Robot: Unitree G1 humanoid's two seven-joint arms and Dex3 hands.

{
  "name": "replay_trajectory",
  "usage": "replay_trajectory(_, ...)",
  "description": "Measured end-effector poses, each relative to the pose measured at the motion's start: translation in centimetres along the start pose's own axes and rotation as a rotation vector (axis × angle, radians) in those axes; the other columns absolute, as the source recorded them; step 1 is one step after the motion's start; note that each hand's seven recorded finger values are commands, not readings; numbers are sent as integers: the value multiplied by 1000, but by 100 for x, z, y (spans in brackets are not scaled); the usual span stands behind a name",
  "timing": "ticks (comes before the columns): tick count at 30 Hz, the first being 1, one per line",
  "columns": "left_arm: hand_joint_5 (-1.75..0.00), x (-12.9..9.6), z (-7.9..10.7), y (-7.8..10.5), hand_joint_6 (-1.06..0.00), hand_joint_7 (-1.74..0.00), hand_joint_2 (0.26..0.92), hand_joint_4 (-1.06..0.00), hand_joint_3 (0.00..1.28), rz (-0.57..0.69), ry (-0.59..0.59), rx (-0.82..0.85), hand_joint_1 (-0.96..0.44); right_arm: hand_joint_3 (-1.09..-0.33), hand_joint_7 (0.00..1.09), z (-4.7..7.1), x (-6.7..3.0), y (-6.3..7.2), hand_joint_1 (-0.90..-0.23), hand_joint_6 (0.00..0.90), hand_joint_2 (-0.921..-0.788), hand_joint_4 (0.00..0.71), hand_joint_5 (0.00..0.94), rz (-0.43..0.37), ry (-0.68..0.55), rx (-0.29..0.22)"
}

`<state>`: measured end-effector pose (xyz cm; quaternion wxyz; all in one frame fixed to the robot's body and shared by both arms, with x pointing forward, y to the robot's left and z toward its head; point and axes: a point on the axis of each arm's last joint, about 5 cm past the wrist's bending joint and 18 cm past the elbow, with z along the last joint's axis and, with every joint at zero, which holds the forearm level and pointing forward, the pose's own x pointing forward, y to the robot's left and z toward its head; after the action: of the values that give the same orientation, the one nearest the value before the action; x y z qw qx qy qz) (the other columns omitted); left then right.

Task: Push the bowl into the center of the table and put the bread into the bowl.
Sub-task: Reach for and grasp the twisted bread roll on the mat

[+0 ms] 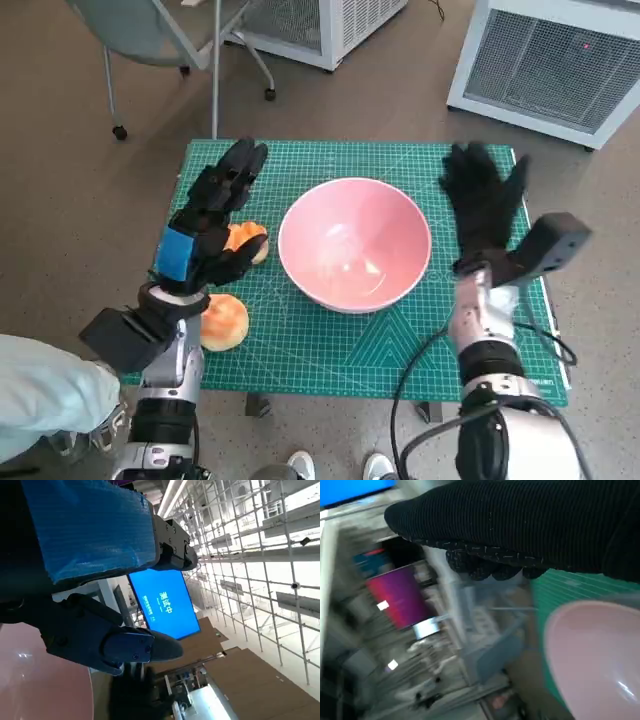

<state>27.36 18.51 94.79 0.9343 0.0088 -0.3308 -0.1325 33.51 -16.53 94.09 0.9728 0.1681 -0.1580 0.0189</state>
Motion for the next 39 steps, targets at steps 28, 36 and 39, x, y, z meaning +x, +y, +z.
replay_trajectory(28,0,321,32,-164,-307,-119,921,-291,323,-105,-84,-108,-529,-749,456,571,-535,-69,-610,-1,-921,119,2,350,-518,-416)
replay_trajectory(36,-1,378,47,-137,-309,-123,921,-292,325,-135,-108,-130,-523,-743,451,593,-595,-64,-610,-1,-921,114,0,350,-517,-400)
replay_trajectory(39,-1,373,42,-119,-309,-124,921,-292,323,-141,-107,-134,-522,-741,447,599,-599,-56,-610,-1,-921,112,0,349,-516,-398)
